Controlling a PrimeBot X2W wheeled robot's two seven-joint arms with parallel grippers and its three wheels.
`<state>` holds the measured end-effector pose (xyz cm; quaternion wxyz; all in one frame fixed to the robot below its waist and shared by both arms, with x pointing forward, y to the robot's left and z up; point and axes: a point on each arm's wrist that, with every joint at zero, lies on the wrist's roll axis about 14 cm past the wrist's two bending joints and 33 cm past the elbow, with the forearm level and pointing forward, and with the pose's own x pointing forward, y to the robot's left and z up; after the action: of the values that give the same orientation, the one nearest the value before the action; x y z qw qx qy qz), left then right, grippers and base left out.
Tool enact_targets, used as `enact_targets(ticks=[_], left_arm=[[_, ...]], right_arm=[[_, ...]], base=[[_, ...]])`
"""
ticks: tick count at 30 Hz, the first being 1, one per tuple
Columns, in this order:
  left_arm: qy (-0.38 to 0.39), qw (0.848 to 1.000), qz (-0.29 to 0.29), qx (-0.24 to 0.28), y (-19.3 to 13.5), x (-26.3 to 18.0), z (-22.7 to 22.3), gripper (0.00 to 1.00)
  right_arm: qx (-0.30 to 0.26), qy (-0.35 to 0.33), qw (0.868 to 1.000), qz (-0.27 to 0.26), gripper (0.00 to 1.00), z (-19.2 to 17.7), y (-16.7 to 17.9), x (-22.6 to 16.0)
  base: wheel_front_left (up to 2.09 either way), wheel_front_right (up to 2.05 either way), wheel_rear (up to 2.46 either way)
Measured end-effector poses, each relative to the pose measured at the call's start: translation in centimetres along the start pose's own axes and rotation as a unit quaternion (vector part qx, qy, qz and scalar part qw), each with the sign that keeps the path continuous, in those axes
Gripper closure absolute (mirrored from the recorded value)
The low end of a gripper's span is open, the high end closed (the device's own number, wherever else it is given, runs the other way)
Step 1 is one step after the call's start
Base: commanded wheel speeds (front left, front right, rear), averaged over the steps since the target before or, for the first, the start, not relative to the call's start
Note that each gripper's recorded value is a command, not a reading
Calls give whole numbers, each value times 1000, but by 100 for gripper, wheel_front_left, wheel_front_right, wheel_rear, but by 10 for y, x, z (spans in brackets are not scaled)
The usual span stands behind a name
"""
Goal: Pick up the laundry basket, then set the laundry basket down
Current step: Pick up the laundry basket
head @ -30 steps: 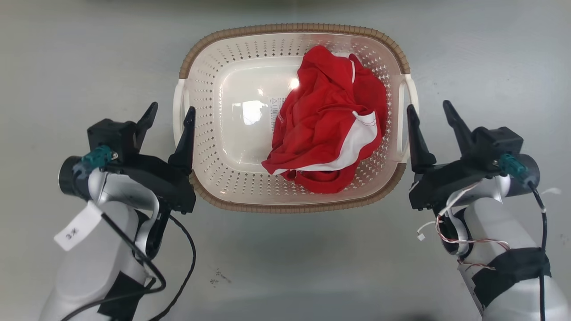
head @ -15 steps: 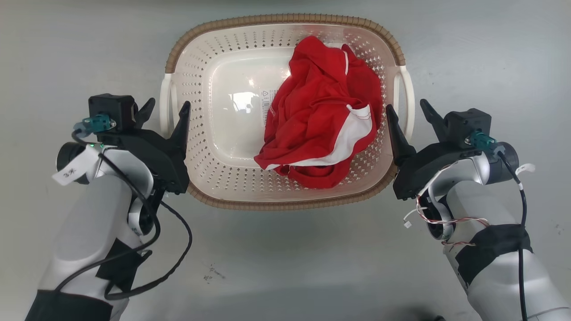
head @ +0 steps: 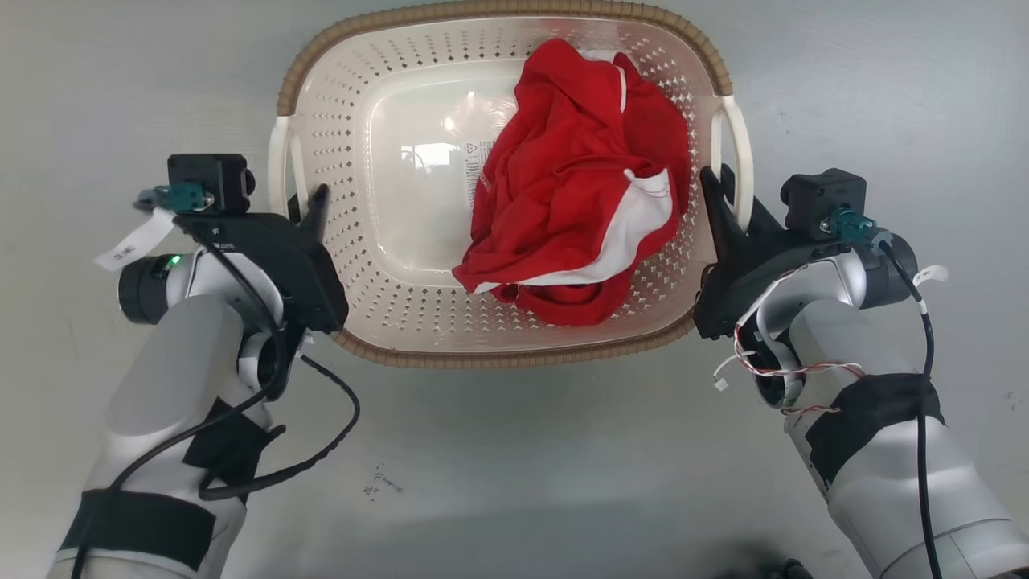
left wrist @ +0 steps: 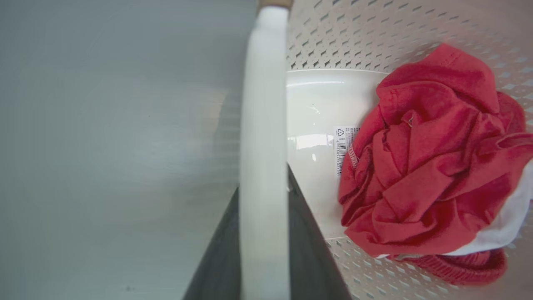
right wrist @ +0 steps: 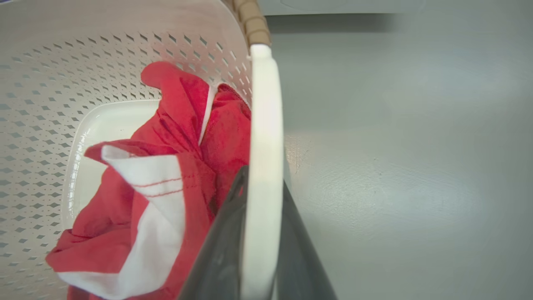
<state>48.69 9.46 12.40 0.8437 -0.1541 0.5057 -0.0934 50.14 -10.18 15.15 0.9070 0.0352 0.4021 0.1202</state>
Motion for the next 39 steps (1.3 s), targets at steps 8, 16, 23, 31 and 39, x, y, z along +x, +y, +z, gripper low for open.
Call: enact_targets(ticks=[8, 16, 23, 31, 39], left_arm=[[16, 1000, 10, -7, -1, -7, -6, 100], [15, 1000, 9, -10, -13, -23, -6, 100], [10, 999, 9, -32, -22, -45, -5, 100], [2, 1000, 8, -29, -34, -70, -2, 100], [-8, 999, 6, -31, -45, -103, -2, 100]], right_arm=[[5, 4, 1000, 3, 100, 1, 5, -6], [12, 1, 1000, -4, 100, 7, 3, -22], [25, -4, 1000, -10, 100, 13, 5, -45], [42, -11, 999, -15, 100, 19, 8, -71], [53, -21, 998, -12, 100, 24, 17, -103]], base=[[0, 0, 0], [0, 0, 0], [0, 0, 0], [0, 0, 0], [0, 0, 0]])
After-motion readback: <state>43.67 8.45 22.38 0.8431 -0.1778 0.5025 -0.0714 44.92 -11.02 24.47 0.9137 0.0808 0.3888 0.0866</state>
